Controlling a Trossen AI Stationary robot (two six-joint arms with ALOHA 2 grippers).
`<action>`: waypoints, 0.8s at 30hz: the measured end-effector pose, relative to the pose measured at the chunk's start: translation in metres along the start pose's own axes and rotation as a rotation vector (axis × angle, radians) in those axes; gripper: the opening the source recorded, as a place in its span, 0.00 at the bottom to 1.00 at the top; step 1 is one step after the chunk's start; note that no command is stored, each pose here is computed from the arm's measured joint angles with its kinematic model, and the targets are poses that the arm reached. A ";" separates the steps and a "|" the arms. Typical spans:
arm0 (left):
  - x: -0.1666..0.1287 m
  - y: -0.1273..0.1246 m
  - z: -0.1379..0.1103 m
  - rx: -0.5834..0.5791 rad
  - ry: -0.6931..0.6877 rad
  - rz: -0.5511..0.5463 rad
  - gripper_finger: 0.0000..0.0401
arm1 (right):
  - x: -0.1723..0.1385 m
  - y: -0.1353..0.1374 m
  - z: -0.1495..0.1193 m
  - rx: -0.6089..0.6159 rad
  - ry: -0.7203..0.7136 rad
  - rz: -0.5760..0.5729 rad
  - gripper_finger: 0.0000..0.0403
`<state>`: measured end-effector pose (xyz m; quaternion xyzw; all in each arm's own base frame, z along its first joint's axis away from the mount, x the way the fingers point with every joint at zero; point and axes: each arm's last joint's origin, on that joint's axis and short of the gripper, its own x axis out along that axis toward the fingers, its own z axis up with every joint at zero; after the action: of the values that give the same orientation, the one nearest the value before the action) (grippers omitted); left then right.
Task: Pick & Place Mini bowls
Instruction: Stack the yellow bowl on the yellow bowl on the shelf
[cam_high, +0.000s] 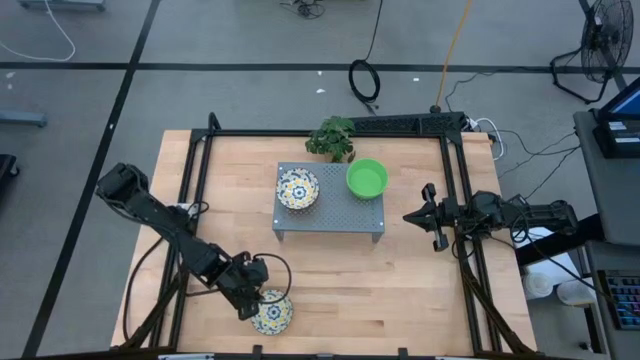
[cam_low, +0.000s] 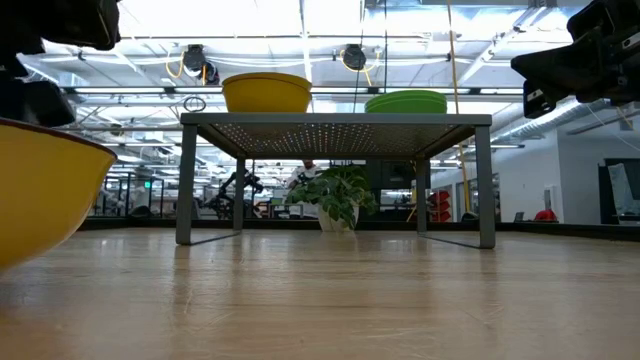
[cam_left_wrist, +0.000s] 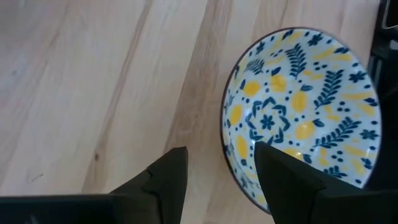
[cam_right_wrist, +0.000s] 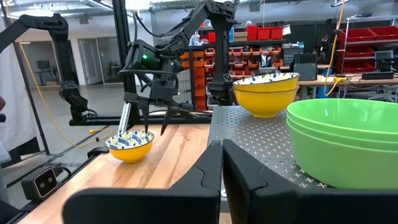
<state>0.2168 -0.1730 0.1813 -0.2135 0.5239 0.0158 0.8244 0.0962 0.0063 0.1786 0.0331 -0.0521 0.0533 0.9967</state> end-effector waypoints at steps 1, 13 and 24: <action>0.001 0.000 0.000 0.001 0.006 0.004 0.47 | 0.000 0.000 0.000 0.000 0.001 -0.001 0.00; 0.024 0.006 -0.004 0.026 0.092 0.058 0.46 | 0.000 0.000 0.000 0.000 0.000 0.000 0.00; 0.023 0.014 0.006 -0.002 0.082 0.080 0.46 | 0.000 0.000 0.000 0.000 0.000 0.000 0.00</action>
<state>0.2293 -0.1623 0.1587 -0.1938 0.5652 0.0403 0.8009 0.0962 0.0063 0.1786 0.0330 -0.0521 0.0531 0.9967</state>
